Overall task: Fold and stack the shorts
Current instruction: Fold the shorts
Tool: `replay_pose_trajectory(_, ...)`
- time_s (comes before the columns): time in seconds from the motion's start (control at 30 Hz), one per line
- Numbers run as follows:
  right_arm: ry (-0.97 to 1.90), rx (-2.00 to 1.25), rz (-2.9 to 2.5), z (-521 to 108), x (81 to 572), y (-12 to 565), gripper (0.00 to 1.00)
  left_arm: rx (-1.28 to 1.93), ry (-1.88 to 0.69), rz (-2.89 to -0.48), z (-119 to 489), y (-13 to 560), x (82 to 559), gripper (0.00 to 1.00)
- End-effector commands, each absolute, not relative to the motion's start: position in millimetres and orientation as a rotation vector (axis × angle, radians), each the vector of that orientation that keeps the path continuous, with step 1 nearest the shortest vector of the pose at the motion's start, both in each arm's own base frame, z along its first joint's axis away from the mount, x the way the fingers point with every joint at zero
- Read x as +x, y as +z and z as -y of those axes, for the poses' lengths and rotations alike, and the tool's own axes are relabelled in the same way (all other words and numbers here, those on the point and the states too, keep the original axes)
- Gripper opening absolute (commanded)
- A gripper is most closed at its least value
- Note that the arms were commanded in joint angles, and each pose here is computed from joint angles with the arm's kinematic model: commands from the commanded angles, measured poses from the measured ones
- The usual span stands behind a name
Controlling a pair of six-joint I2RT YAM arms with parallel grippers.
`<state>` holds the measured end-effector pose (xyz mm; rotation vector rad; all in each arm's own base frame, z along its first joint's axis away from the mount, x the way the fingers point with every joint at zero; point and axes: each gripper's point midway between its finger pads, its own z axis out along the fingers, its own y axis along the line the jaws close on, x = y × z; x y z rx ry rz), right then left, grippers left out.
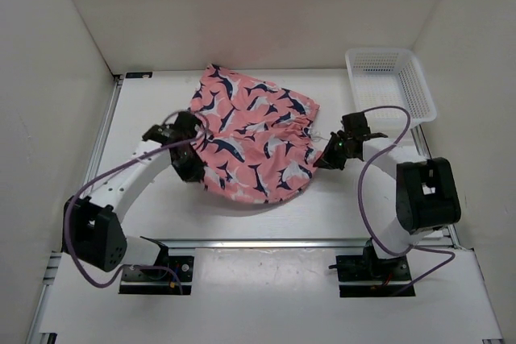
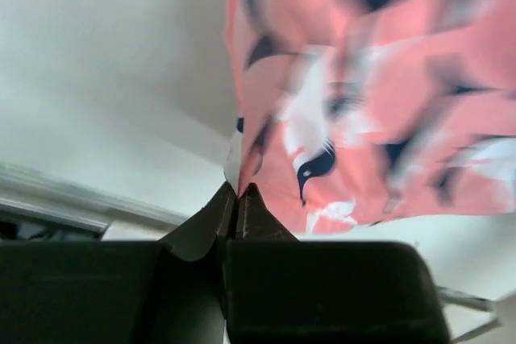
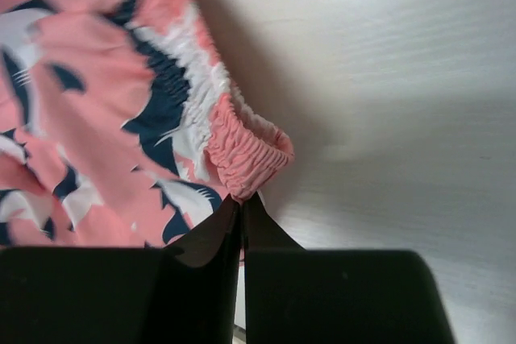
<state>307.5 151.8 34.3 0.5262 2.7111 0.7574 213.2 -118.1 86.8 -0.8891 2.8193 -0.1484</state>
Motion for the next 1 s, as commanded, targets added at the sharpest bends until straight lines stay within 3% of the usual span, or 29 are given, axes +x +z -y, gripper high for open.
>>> replay_pose_trajectory(0.0, 0.714, 0.381, -2.612, -147, 321, 96, 0.01, -0.776, -0.107, -2.596, 100, 177, 250, 0.10)
replay_pose_trajectory(0.07, 0.663, 0.301, -2.522, -140, 330, 142, 0.01, -0.762, -0.059, -2.529, 87, 216, 256, 0.10)
replay_pose_trajectory(0.23, 0.633, 0.208, -2.362, -129, 305, 243, 0.01, -0.696, -0.297, -2.129, 68, 373, 266, 0.10)
replay_pose_trajectory(0.53, 0.757, -0.097, -1.943, -128, 210, 425, 0.01, -0.578, -0.548, -1.494, 22, 559, 170, 0.10)
replay_pose_trajectory(0.73, 0.850, -0.222, -1.715, -130, 147, 506, 0.01, -0.529, -0.545, -1.230, -9, 623, 110, 0.10)
replay_pose_trajectory(0.97, 0.870, -0.109, -1.699, -122, 141, 519, 0.01, -0.535, -0.505, -1.158, -17, 644, 118, 0.10)
